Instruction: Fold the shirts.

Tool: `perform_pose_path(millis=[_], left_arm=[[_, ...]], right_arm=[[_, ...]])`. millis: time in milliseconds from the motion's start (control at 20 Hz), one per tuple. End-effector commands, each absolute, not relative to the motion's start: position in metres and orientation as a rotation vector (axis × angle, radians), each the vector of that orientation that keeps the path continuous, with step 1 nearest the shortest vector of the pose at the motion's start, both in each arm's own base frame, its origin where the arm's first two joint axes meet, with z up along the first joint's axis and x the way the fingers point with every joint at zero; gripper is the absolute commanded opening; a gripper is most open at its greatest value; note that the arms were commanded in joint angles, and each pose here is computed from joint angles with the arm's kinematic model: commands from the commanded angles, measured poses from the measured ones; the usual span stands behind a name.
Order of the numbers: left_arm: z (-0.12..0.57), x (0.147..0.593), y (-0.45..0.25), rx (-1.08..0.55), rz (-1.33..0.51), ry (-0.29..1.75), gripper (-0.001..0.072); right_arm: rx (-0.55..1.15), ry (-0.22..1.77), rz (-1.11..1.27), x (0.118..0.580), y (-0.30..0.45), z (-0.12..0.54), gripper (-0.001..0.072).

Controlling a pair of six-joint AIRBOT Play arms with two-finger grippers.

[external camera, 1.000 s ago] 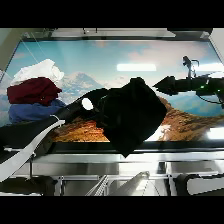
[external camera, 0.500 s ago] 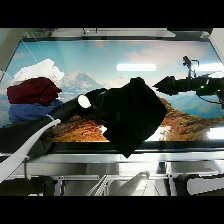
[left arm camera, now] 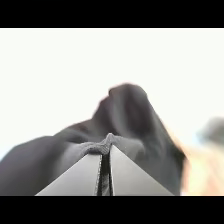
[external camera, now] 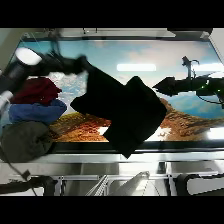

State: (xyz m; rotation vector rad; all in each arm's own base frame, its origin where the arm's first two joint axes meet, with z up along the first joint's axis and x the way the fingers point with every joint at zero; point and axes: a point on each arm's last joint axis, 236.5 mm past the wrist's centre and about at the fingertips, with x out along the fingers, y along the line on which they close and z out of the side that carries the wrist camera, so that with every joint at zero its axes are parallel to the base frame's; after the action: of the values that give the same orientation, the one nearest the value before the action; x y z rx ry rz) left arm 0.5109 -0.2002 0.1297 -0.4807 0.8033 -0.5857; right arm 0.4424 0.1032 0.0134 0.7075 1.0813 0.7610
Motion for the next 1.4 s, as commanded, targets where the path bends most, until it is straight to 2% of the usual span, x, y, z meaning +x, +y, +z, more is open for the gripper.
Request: perform_pose_path(millis=[0,50,100,150,200,250,300,350,400,500,600,700,900,1050,1350], left_arm=[[0.136,0.593,-0.105,-0.479,-0.460,0.683,0.0028],[0.123,0.609,-0.090,-0.491,-0.438,0.682,0.0029],[0.109,0.627,-0.078,-0.500,-0.414,0.675,0.0031],[0.097,0.642,-0.069,-0.507,-0.394,0.664,0.0031],[0.086,0.657,-0.063,-0.509,-0.373,0.645,0.0044],[0.078,0.671,-0.056,-0.511,-0.348,0.617,0.0241],[0.071,0.683,-0.050,-0.516,-0.318,0.586,0.0490],[0.066,0.690,-0.043,-0.526,-0.288,0.564,0.0719],[0.060,0.690,-0.042,-0.523,-0.281,0.570,0.0716],[0.050,0.677,-0.037,-0.485,-0.304,0.626,0.0716],[0.044,0.647,-0.036,-0.422,-0.405,0.733,0.0714],[0.041,0.610,-0.030,-0.400,-0.493,0.863,0.0696],[-0.005,0.552,0.003,-0.271,-0.481,1.139,0.0696],[-0.033,0.537,0.007,-0.179,-0.496,1.208,0.0696],[-0.063,0.528,-0.013,-0.016,-0.592,1.283,0.0694]], right_arm=[[0.758,1.157,0.824,0.422,0.113,0.020,0.0499],[0.769,1.177,0.841,0.416,0.116,0.022,0.0454],[0.781,1.198,0.856,0.411,0.119,0.024,0.0327],[0.791,1.216,0.870,0.405,0.121,0.025,0.0296],[0.800,1.231,0.884,0.398,0.125,0.026,0.0296],[0.813,1.247,0.884,0.392,0.127,0.026,0.0295],[0.820,1.257,0.881,0.387,0.130,0.026,0.0293],[0.824,1.261,0.879,0.382,0.131,0.027,0.0242],[0.824,1.259,0.877,0.376,0.132,0.029,0.0152],[0.812,1.254,0.875,0.364,0.134,0.037,0.0151],[0.760,1.279,0.840,0.346,0.131,0.036,0.0075],[0.698,1.362,0.744,0.316,0.122,0.021,0.0073],[0.620,1.417,0.486,0.261,0.100,-0.015,0.0066],[0.640,1.385,0.306,0.237,0.088,-0.039,0.0066],[0.648,1.364,0.284,0.224,0.089,-0.048,0.0066]])
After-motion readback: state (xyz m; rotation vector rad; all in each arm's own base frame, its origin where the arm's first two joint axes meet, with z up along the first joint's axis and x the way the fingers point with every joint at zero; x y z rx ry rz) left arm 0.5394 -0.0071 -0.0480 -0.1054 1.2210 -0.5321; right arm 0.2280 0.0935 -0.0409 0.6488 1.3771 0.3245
